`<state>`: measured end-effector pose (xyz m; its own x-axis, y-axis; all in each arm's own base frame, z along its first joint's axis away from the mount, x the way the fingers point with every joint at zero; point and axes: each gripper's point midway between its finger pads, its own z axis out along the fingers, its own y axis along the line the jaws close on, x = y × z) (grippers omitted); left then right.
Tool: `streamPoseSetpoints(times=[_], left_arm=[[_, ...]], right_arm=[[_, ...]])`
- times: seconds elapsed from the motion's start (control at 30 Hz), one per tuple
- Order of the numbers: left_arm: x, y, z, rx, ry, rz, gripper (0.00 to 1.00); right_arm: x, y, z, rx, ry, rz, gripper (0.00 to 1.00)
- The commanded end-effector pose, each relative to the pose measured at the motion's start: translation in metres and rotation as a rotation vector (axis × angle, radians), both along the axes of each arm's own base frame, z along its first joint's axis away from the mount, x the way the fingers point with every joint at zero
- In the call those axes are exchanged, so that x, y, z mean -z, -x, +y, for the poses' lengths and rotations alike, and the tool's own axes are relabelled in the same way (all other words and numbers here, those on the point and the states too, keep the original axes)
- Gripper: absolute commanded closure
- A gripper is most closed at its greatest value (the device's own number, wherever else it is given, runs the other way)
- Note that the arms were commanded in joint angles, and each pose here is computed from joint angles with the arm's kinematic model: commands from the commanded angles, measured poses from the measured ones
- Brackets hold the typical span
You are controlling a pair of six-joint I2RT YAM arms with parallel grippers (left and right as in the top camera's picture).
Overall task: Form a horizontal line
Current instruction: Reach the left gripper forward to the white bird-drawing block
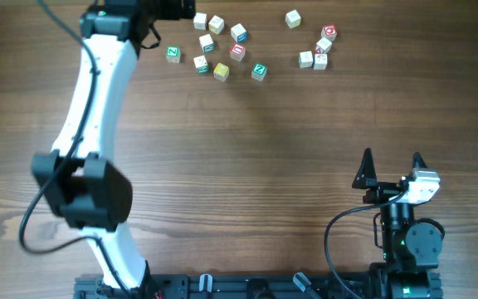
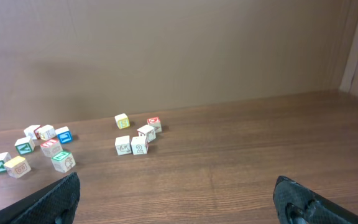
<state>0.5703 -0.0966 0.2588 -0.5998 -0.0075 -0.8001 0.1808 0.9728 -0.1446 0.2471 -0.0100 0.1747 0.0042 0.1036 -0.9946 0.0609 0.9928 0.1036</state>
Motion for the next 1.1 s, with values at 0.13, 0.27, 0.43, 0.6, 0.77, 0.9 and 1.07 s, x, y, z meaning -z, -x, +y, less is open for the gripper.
streamPoseSetpoints(times=[0.13, 0.27, 0.43, 0.6, 0.77, 0.9, 1.07], left_arm=[[0.104, -0.026, -0.027, 0.043, 0.066, 0.163, 0.0], [0.141, -0.024, -0.037, 0.073, 0.079, 0.237, 0.0], [0.145, -0.019, -0.05, 0.112, 0.101, 0.255, 0.0], [0.15, -0.025, -0.057, 0.109, 0.112, 0.238, 0.0], [0.2, -0.028, -0.058, 0.085, 0.08, 0.291, 0.0], [0.226, -0.038, -0.065, 0.094, 0.081, 0.272, 0.0], [0.237, -0.052, -0.045, -0.038, 0.029, 0.24, 0.0]], right_arm=[[-0.002, 0.0, 0.004, -0.022, -0.003, -0.007, 0.0], [-0.001, 0.0, 0.004, -0.022, -0.003, -0.007, 0.0], [-0.001, 0.0, 0.004, -0.022, -0.003, -0.007, 0.0], [-0.001, 0.0, 0.004, -0.022, -0.003, -0.007, 0.0], [-0.001, 0.0, 0.004, -0.022, -0.003, -0.007, 0.0], [-0.001, 0.0, 0.004, -0.022, -0.003, -0.007, 0.0], [-0.001, 0.0, 0.004, -0.022, -0.004, -0.007, 0.0]])
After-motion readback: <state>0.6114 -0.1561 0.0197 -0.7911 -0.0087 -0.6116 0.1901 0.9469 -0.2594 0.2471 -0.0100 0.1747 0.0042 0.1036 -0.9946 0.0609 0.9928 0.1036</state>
